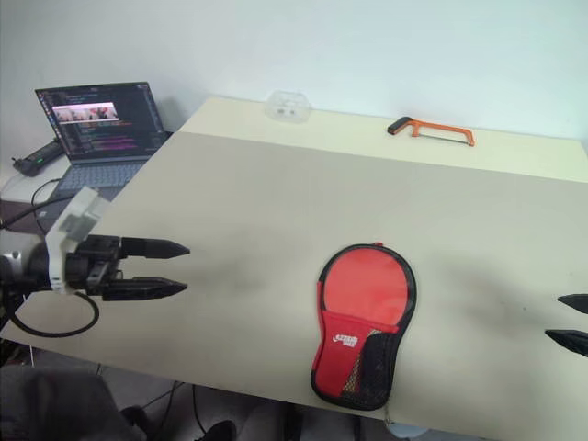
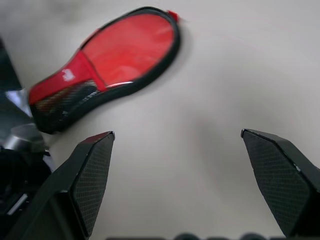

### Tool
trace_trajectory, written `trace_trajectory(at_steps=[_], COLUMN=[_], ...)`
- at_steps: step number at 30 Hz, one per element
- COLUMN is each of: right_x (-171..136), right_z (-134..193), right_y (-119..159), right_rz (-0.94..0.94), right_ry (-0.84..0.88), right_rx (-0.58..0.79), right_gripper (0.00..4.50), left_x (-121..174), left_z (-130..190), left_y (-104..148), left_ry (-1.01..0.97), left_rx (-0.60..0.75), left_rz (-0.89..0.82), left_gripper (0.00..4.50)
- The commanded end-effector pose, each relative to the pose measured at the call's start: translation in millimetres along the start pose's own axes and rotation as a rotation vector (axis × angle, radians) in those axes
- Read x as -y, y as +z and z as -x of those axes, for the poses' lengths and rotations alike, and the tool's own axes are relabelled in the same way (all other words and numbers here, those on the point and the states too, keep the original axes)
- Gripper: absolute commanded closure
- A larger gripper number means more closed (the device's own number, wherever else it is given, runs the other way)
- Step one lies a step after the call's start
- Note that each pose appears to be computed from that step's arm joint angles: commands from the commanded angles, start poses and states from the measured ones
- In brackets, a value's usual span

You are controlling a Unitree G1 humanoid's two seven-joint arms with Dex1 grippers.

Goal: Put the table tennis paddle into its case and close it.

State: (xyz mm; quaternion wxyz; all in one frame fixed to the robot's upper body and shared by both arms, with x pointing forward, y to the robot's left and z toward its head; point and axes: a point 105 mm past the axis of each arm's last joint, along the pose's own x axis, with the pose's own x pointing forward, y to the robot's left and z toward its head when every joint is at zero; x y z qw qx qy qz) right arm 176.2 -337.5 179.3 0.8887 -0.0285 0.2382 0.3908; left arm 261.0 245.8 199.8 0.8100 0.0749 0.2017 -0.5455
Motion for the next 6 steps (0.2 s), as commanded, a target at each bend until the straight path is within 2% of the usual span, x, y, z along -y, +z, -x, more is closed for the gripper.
trace_trajectory(at_steps=[1,6], right_x=[-5.8,-3.5], right_z=[-0.2,-7.5], right_y=[5.8,8.3], right_rz=[0.020,0.031], right_ry=[0.061,0.080], right_rx=[-0.005,-0.003], right_gripper=[0.02,0.02], left_x=[6.2,10.1], left_z=[7.1,10.7], left_y=[6.6,-1.4], left_ry=[0.011,0.049], left_rx=[0.013,0.013], left_rz=[-0.040,-0.015], left_gripper=[0.00,0.00])
